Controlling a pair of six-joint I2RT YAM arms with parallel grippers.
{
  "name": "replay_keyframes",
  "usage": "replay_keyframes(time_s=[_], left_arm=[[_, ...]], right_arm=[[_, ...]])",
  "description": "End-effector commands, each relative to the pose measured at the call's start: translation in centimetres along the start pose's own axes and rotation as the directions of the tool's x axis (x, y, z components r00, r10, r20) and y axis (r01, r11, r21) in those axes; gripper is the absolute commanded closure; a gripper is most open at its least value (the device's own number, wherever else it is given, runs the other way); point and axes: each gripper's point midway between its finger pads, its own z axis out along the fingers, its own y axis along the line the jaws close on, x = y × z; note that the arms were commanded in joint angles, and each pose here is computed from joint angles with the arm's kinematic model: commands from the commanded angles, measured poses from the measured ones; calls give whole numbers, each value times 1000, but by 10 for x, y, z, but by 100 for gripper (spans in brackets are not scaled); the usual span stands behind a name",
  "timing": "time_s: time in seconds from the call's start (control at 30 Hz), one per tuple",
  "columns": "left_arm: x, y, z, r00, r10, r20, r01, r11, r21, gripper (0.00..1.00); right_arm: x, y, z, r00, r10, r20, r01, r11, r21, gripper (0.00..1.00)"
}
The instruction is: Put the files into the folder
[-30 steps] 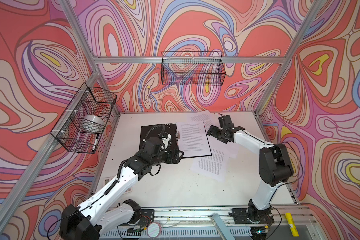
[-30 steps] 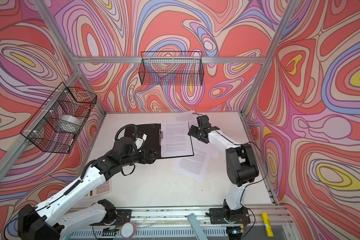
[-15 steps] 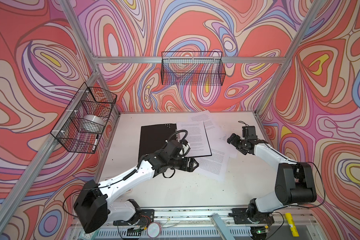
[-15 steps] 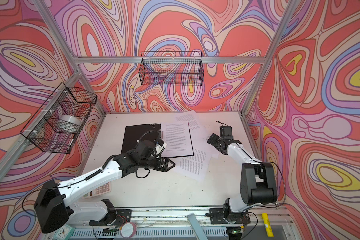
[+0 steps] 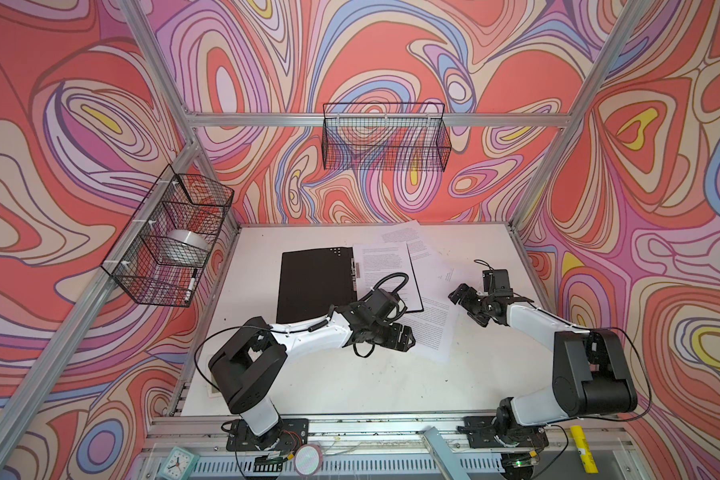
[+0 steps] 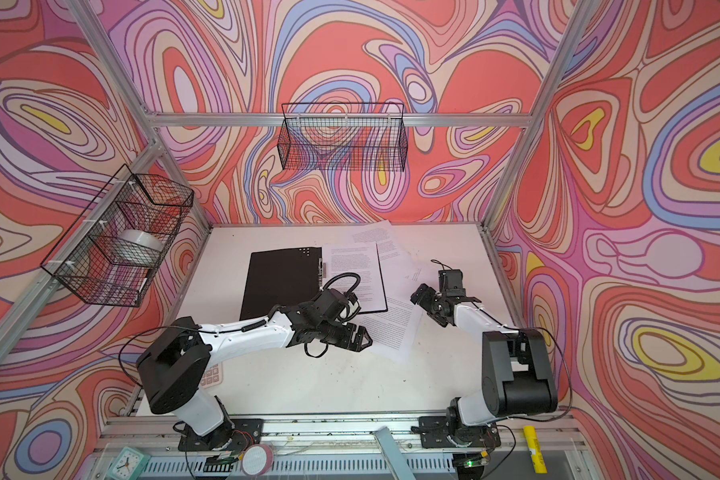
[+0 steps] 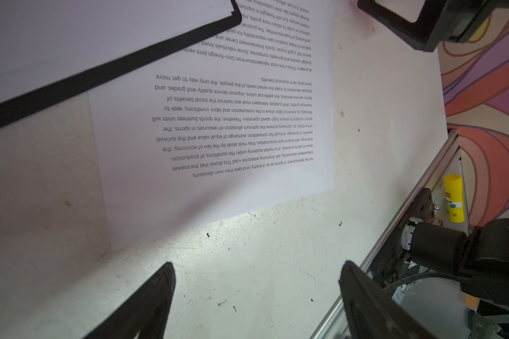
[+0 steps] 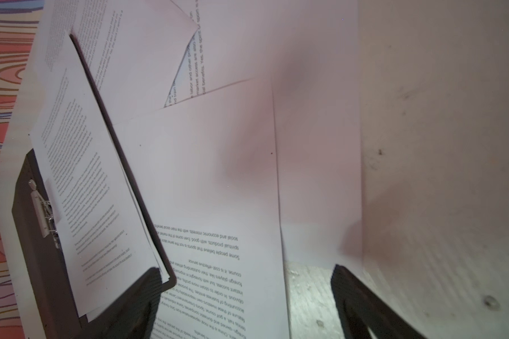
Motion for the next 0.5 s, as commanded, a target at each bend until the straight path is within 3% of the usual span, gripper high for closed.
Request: replay_keyframes(time_s=[0.0, 0.47], left_arm=[[-18, -13, 7, 999, 18, 37, -20, 999, 32, 9], [-16, 3, 49, 1000, 10, -14, -10, 1000, 3, 9]], right_arm=[[0, 6, 2, 1000, 2, -3, -2, 999, -46, 5], [14, 5, 29, 996, 18, -90, -25, 997, -79, 4]])
